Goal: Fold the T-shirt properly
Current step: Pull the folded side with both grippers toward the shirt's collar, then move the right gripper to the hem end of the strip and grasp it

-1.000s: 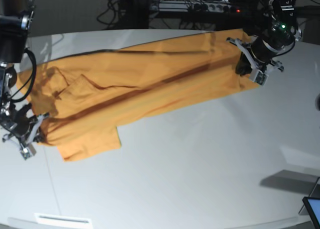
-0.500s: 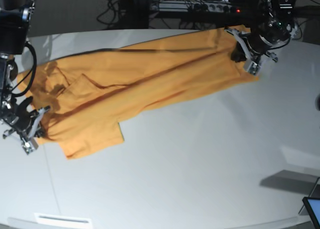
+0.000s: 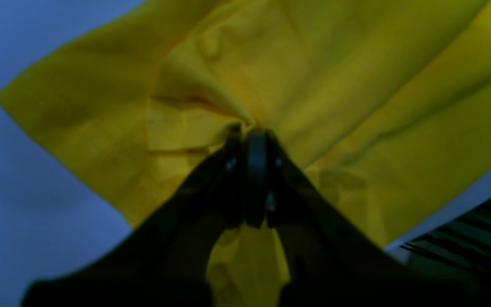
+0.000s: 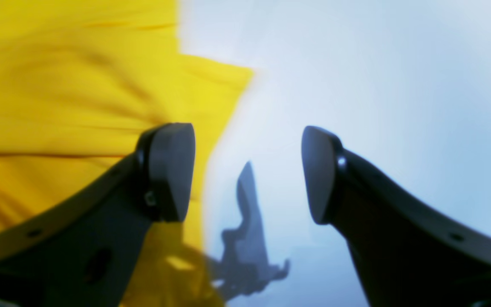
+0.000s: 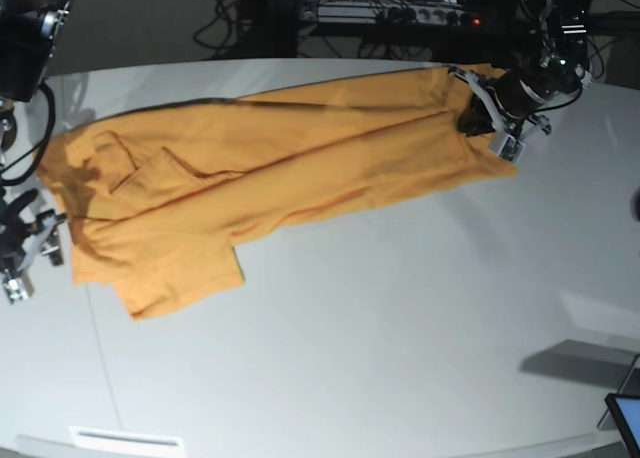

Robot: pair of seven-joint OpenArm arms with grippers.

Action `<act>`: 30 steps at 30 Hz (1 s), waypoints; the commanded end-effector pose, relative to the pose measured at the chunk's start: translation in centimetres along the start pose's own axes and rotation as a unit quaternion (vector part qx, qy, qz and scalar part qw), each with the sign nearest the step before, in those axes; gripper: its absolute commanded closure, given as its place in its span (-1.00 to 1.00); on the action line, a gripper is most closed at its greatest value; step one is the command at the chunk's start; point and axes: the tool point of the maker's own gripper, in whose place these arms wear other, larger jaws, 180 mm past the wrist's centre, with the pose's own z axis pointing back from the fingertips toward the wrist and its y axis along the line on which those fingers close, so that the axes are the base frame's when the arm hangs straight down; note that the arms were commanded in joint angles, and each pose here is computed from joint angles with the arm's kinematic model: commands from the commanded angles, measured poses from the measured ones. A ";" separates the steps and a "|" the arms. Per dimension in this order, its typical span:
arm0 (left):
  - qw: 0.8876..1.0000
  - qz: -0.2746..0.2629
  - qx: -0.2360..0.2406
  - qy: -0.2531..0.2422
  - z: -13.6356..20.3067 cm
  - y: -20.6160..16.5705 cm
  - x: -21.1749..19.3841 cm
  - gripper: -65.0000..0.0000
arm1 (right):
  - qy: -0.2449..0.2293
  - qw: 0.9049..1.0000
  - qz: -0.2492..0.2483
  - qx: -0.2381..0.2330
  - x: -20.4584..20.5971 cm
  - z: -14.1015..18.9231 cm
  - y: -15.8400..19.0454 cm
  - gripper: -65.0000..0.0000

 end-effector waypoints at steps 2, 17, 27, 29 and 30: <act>0.999 -0.006 0.016 0.039 -0.1 0.9 -1.5 0.99 | -0.036 0.999 0.009 -0.011 2.5 0.8 -0.8 -0.21; 0.999 0.001 0.016 0.047 -0.3 1.1 -2.1 0.99 | -0.061 0.994 -0.009 0.095 7.2 -5.9 5.1 -0.21; 0.999 0.000 0.017 0.045 -0.3 1.2 -1.9 0.99 | -0.070 0.986 -0.016 0.152 8.0 -8.8 9.1 -0.21; 0.999 0.000 0.016 0.047 -0.3 1.1 -2.1 0.99 | -0.066 0.984 -0.033 0.159 7.8 -9.6 9.1 -0.21; 0.999 0.000 0.016 0.048 -0.3 1.1 -2.1 0.99 | -0.071 0.984 -0.043 0.161 7.9 -9.9 8.9 -0.21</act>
